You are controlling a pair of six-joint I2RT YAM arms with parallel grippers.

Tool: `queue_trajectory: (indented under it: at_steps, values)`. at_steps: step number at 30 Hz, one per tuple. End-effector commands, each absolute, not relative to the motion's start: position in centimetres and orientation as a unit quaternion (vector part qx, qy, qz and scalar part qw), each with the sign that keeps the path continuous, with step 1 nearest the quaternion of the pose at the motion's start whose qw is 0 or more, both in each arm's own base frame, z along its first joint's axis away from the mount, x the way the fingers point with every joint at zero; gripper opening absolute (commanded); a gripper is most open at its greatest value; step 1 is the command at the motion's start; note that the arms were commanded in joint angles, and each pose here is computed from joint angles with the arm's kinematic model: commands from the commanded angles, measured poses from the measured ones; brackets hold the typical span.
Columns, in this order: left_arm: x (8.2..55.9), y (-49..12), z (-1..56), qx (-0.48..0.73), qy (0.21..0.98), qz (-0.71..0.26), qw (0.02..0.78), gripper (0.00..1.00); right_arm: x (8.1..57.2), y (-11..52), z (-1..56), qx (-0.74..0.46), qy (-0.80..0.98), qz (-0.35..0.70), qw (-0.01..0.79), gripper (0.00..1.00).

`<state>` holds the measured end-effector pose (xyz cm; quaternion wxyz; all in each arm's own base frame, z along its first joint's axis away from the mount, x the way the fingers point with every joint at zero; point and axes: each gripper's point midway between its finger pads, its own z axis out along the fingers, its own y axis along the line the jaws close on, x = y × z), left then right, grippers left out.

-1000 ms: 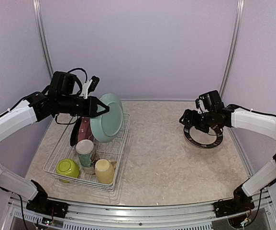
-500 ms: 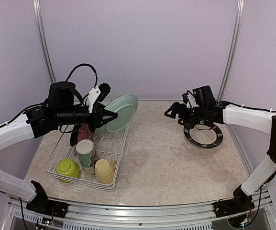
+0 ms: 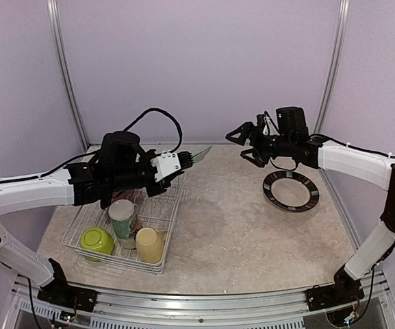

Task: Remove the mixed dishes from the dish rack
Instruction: Pass from the left arm to the right

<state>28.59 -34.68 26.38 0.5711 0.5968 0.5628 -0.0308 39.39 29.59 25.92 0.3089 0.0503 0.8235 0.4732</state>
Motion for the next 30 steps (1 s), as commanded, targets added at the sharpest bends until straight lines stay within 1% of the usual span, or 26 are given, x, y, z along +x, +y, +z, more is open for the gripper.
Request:
queue_trajectory:
  at_steps: [1,4,7,11,16,18,21,23,26,30]
  values:
    - [29.8,-34.4,30.7,0.569,0.514,0.024,0.641,0.0,38.7,33.2,28.0,0.032,0.801,0.52,0.296,0.95]
    - [30.1,-34.1,29.7,0.57,0.518,0.036,0.637,0.0,38.4,35.2,28.2,0.033,0.79,0.543,0.281,0.95]
    - [30.2,-33.7,29.2,0.569,0.522,0.047,0.634,0.0,38.0,37.9,27.3,0.024,0.79,0.559,0.249,0.94]
    - [30.7,-33.1,28.8,0.562,0.528,0.065,0.633,0.0,37.5,41.2,26.5,0.005,0.788,0.575,0.22,0.89]
    - [31.7,-32.8,28.9,0.549,0.529,0.093,0.641,0.0,36.7,43.2,25.1,0.009,0.788,0.583,0.198,0.86]
    - [31.8,-32.8,28.6,0.55,0.53,0.096,0.638,0.0,36.5,43.5,24.9,0.02,0.777,0.601,0.187,0.81]
    - [32.0,-32.9,28.1,0.552,0.531,0.106,0.634,0.0,36.4,43.5,24.4,0.046,0.763,0.622,0.17,0.76]
    - [32.2,-33.0,27.6,0.557,0.531,0.113,0.629,0.0,36.4,43.6,24.3,0.057,0.756,0.631,0.162,0.68]
    - [32.3,-33.1,27.3,0.558,0.531,0.116,0.627,0.0,36.5,43.9,24.3,0.069,0.746,0.644,0.152,0.64]
    - [32.3,-33.2,26.9,0.562,0.531,0.121,0.623,0.0,36.8,44.4,24.1,0.077,0.738,0.655,0.143,0.62]
